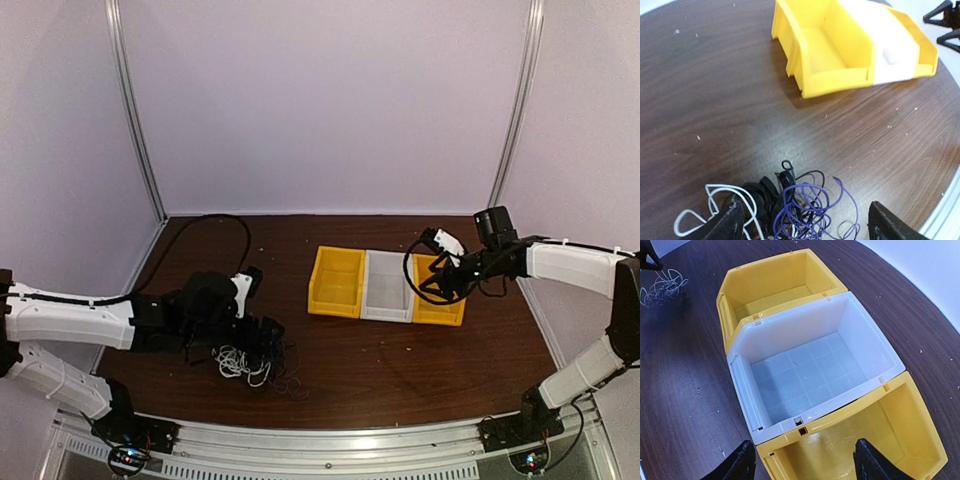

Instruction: Untangle the cables

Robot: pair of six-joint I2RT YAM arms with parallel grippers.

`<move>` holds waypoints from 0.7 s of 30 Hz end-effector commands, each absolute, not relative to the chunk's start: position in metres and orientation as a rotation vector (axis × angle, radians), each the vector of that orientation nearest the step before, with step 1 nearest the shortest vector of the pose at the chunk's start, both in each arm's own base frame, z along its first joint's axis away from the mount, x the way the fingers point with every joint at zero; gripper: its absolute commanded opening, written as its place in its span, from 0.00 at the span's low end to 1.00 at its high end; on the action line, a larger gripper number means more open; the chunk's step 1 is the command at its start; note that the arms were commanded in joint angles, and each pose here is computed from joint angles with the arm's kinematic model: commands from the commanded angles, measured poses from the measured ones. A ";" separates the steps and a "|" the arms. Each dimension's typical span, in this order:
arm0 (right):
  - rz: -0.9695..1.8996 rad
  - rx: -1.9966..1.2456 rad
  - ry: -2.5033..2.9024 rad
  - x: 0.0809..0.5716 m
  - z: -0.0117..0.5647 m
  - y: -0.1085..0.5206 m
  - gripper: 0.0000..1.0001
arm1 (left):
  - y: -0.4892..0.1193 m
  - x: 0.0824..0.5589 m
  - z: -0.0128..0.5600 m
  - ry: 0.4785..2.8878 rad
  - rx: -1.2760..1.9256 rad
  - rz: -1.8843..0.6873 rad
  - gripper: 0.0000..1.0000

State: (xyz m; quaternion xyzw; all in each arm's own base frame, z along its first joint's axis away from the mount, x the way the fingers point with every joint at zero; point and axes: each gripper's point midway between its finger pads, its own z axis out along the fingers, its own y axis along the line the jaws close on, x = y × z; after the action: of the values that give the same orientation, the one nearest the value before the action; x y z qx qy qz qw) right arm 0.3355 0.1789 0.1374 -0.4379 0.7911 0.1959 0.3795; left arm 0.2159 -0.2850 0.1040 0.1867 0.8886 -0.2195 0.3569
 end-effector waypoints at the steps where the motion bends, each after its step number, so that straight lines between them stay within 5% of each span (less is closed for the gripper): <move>1: 0.501 -1.139 1.992 0.338 0.148 0.182 0.68 | -0.265 0.226 0.152 2.224 0.453 -0.453 0.90; 8: 0.565 -1.220 1.891 0.326 0.177 0.202 0.64 | -0.240 0.248 0.224 2.102 0.376 -0.376 0.98; 13: 0.599 -1.395 1.780 0.313 0.211 0.248 0.63 | -0.201 0.324 0.279 2.024 0.308 -0.308 0.98; 21: 0.563 -1.546 1.659 0.302 0.232 0.341 0.57 | -0.181 0.394 0.260 1.947 0.359 -0.009 0.97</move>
State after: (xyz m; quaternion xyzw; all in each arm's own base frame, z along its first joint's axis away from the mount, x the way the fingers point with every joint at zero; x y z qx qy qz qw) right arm 0.3042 0.3126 0.2440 -0.5925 0.6470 0.2393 0.4159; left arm 0.3786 -0.1754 0.2785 0.0949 0.8374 -0.0557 0.5353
